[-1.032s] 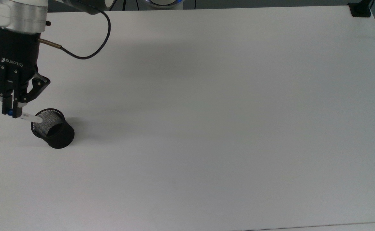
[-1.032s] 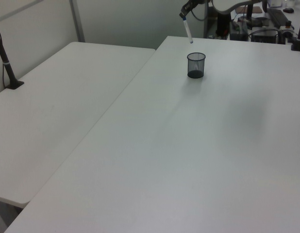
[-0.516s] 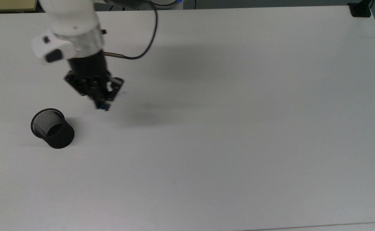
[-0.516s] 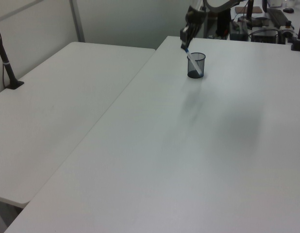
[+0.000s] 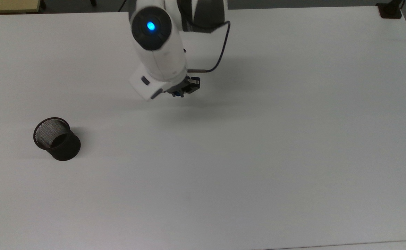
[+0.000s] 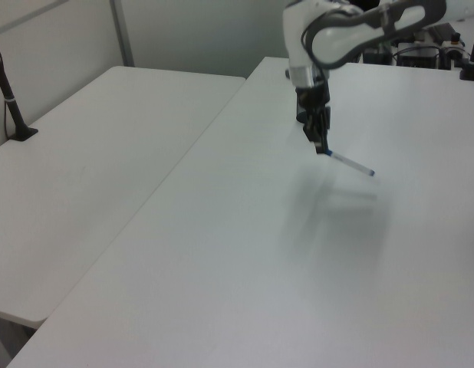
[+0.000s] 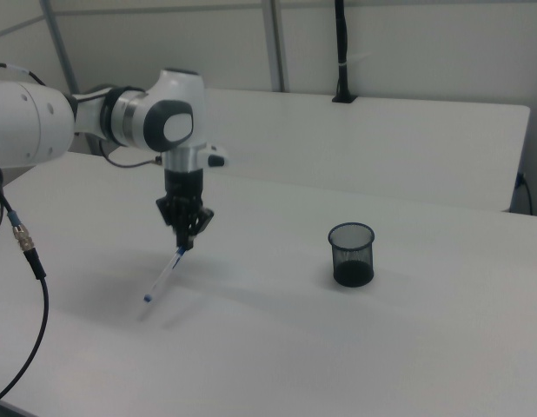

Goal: Remove the marker

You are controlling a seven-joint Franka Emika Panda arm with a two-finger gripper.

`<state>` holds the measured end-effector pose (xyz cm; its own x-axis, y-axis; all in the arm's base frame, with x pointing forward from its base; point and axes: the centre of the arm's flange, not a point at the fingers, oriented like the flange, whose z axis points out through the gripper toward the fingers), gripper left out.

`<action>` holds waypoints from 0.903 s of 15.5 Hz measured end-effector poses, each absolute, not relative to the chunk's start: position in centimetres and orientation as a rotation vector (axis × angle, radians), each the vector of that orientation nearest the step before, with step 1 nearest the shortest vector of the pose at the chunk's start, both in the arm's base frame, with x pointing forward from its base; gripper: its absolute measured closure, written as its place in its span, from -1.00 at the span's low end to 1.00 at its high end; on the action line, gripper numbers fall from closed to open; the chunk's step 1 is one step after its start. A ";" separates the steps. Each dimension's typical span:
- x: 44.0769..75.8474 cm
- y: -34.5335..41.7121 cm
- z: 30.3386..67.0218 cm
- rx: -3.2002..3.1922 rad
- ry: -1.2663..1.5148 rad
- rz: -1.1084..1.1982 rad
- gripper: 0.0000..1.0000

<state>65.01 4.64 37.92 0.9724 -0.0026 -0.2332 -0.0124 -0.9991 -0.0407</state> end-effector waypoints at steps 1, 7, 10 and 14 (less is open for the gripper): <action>64.8 5.2 36.8 -3.076 -0.001 0.410 0.62; 64.5 6.3 31.1 -3.067 -0.023 0.569 0.62; 64.3 7.4 29.4 -3.066 -0.048 0.610 0.61; 64.4 7.3 29.5 -3.068 -0.046 0.605 0.15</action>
